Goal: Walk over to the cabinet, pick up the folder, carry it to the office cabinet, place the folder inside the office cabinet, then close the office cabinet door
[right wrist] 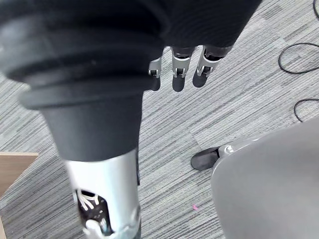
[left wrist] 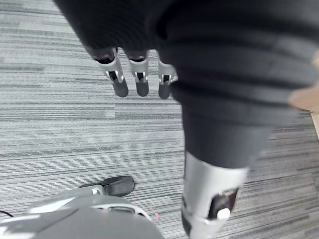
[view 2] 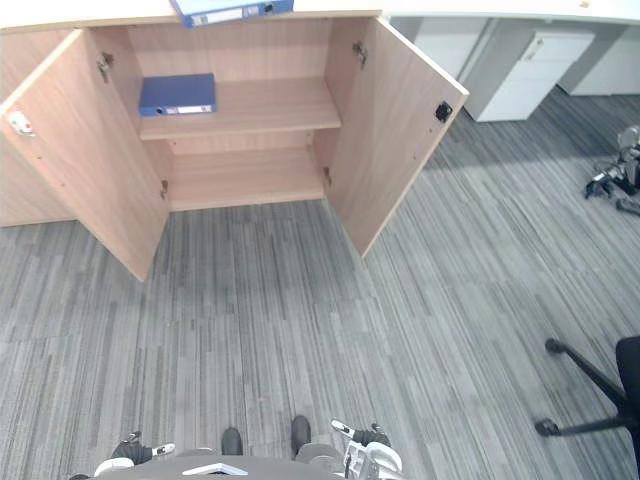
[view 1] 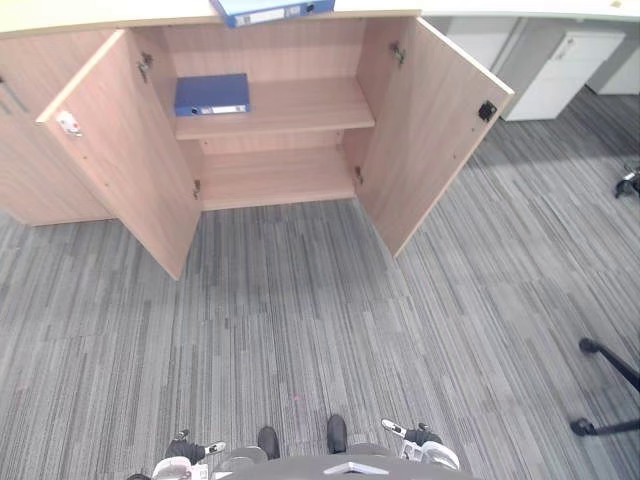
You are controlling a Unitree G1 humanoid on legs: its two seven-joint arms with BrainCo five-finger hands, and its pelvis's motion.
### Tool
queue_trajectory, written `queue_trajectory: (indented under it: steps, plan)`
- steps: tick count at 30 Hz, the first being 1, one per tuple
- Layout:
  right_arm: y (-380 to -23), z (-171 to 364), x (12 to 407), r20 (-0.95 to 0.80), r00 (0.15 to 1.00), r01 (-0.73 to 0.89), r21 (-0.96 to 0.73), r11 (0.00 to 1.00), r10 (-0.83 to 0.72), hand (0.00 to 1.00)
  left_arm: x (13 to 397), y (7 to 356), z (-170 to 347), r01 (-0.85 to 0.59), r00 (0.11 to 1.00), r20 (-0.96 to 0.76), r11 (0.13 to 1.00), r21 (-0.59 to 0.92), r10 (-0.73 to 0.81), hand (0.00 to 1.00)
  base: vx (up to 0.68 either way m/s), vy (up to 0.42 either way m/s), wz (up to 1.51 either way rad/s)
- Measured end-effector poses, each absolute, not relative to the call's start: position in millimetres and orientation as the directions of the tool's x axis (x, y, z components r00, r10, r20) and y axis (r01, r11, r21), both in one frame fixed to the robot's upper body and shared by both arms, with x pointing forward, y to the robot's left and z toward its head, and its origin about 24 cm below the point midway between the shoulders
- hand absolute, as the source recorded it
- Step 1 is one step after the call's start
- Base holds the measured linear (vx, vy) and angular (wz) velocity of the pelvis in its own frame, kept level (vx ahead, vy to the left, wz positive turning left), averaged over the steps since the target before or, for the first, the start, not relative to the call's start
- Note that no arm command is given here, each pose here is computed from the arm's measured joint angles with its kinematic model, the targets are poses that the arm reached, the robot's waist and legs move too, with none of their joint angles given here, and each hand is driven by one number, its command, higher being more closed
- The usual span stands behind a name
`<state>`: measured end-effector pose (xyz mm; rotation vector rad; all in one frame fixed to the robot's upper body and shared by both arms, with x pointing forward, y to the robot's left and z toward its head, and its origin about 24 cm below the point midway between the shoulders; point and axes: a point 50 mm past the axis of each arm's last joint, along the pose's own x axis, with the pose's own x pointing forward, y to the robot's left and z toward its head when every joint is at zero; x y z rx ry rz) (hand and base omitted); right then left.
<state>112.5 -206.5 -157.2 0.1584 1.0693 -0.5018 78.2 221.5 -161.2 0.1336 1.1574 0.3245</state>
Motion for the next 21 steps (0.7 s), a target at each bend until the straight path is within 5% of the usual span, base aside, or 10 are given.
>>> queue_trajectory:
  steps: [14, 21]
  plan:
    - [-215.6, -141.8, 144.8, -0.798, 0.493, 0.465, -0.094, 0.880, -0.346, 0.00, 101.5, 214.0, -157.7, -0.162, 0.417, -0.858, 0.953, 0.254, 0.300, 0.00, 0.24, 0.019, 0.09]
    - [-230.0, -145.0, 123.9, -0.807, 0.447, 0.485, -0.144, 0.862, -0.386, 0.00, 117.7, 193.0, -154.5, -0.266, 0.468, -0.839, 0.950, 0.165, 0.277, 0.00, 0.54, -0.205, 0.37]
